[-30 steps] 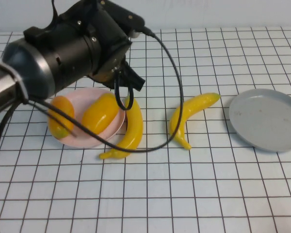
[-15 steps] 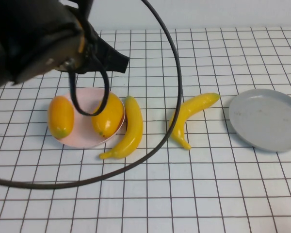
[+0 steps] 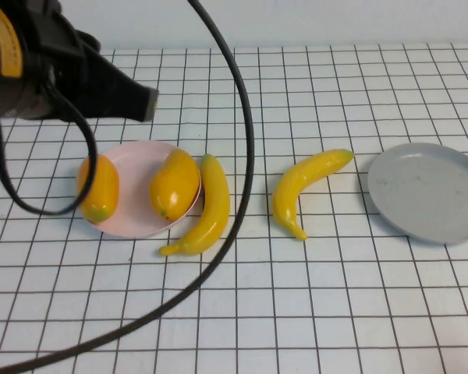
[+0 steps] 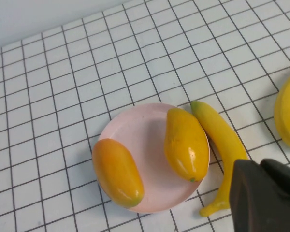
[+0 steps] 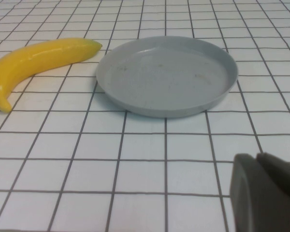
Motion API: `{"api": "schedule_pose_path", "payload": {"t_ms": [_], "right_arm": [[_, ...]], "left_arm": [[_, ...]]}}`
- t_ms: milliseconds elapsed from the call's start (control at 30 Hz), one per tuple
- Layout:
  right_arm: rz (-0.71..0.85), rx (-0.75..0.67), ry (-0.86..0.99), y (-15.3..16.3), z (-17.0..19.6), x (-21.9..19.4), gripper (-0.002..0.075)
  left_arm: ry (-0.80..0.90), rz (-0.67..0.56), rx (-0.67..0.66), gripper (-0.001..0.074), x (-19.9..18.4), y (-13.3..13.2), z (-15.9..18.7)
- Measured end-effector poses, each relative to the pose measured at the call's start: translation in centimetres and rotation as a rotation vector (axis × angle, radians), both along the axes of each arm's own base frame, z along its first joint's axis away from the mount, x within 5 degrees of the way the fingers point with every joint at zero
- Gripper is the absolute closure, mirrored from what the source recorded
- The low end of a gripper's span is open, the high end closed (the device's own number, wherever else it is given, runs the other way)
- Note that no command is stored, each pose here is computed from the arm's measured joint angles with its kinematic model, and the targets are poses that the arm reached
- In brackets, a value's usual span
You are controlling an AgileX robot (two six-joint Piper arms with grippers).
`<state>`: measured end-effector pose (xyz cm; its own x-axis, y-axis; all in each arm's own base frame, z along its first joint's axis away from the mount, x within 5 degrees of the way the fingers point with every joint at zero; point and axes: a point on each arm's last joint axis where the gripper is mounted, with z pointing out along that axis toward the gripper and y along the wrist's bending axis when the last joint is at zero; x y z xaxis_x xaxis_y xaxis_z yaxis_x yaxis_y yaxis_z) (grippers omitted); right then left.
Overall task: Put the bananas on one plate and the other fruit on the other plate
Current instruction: Put another type of fruit in the right plate
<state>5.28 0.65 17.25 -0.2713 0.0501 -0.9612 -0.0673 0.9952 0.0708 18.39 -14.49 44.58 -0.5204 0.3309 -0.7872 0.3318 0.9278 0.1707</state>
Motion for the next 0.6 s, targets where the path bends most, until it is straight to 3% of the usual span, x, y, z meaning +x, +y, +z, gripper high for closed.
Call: {"api": "schedule_pose_path", "payload": {"t_ms": [367, 600], "right_arm": [[0.000, 0.000, 0.000, 0.0, 0.0, 0.0, 0.0742], [0.000, 0.000, 0.000, 0.0, 0.0, 0.0, 0.0742]], "left_arm": [[-0.084, -0.132, 0.007, 0.0737, 0.3, -1.0, -6.0], [-0.087, -0.110, -0.022, 0.0737, -0.4, 0.2, -8.5]]}}
